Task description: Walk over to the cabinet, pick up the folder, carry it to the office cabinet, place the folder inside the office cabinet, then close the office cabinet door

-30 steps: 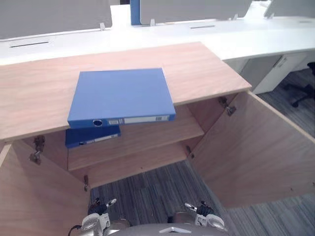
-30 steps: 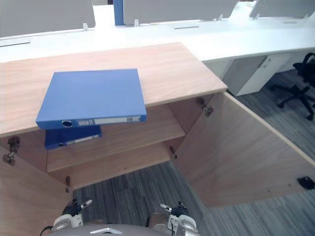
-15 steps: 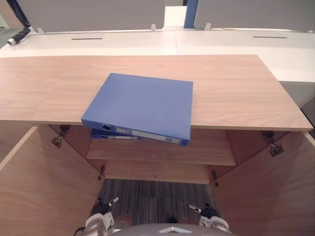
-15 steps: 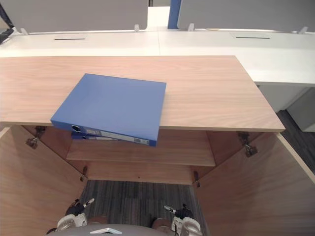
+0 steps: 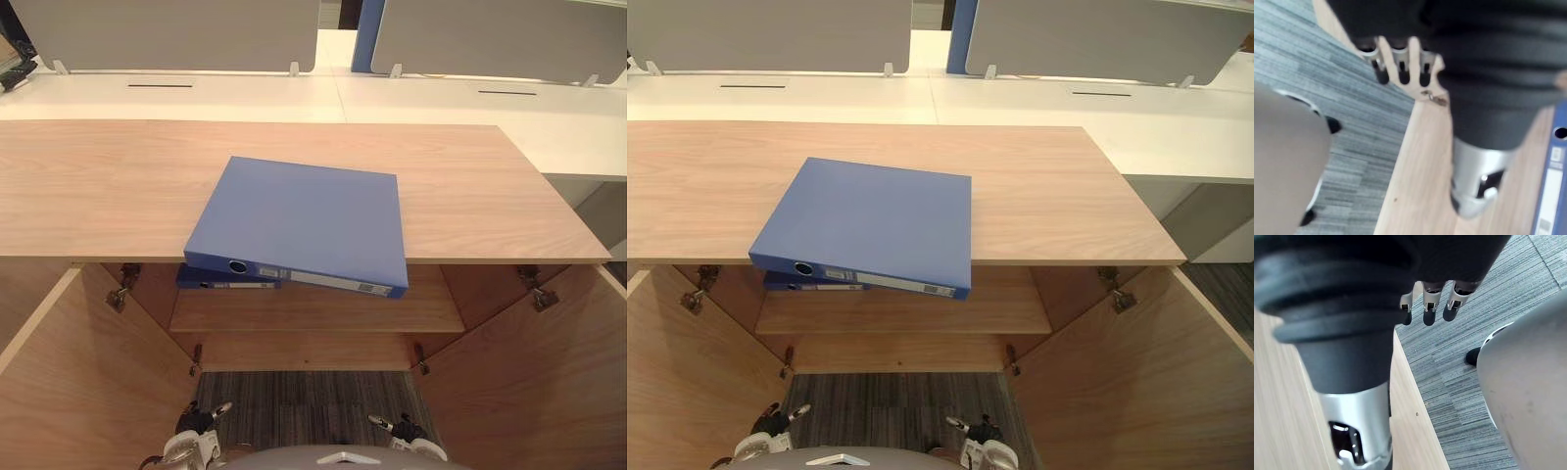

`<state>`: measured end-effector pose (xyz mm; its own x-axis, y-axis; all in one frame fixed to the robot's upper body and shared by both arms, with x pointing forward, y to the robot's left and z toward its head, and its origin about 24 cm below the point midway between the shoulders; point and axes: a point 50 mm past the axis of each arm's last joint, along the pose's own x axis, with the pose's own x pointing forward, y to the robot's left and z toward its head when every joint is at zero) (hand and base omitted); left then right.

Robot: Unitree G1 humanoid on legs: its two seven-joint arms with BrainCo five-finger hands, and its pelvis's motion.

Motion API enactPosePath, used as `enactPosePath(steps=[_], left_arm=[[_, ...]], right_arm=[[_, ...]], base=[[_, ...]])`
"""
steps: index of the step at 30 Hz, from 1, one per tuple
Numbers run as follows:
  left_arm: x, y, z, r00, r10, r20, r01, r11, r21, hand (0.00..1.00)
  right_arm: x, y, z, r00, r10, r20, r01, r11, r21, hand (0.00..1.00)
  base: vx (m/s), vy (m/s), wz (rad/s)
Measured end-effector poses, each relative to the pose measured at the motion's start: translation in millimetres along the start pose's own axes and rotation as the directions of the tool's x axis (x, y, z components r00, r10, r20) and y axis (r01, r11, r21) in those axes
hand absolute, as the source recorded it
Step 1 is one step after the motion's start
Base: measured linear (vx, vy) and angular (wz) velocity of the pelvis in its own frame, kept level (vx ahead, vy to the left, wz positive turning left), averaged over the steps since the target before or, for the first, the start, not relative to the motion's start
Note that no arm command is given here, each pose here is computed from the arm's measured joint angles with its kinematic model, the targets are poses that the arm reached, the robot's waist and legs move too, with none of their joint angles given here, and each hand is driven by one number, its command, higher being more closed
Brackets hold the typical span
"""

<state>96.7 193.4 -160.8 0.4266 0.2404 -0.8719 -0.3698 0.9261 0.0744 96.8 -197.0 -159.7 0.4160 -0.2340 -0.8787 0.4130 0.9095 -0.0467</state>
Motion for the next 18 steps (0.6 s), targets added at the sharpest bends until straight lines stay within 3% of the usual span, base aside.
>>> enactPosePath(steps=[12, 18], left_arm=[[1, 1, 4, 1.000, -0.007, 0.016, 0.006, 0.998, 0.064, 0.00], [-5, 19, 30, 0.983, 0.068, 0.170, -0.077, 0.996, 0.051, 0.00]], right_arm=[[4, -7, 4, 1.000, -0.020, -0.017, 0.020, 1.000, -0.021, 0.00], [4, -9, 6, 1.000, -0.024, -0.006, 0.024, 0.999, -0.031, 0.00]], base=[[-0.07, -0.029, 0.04], [-0.08, -0.026, 0.06]])
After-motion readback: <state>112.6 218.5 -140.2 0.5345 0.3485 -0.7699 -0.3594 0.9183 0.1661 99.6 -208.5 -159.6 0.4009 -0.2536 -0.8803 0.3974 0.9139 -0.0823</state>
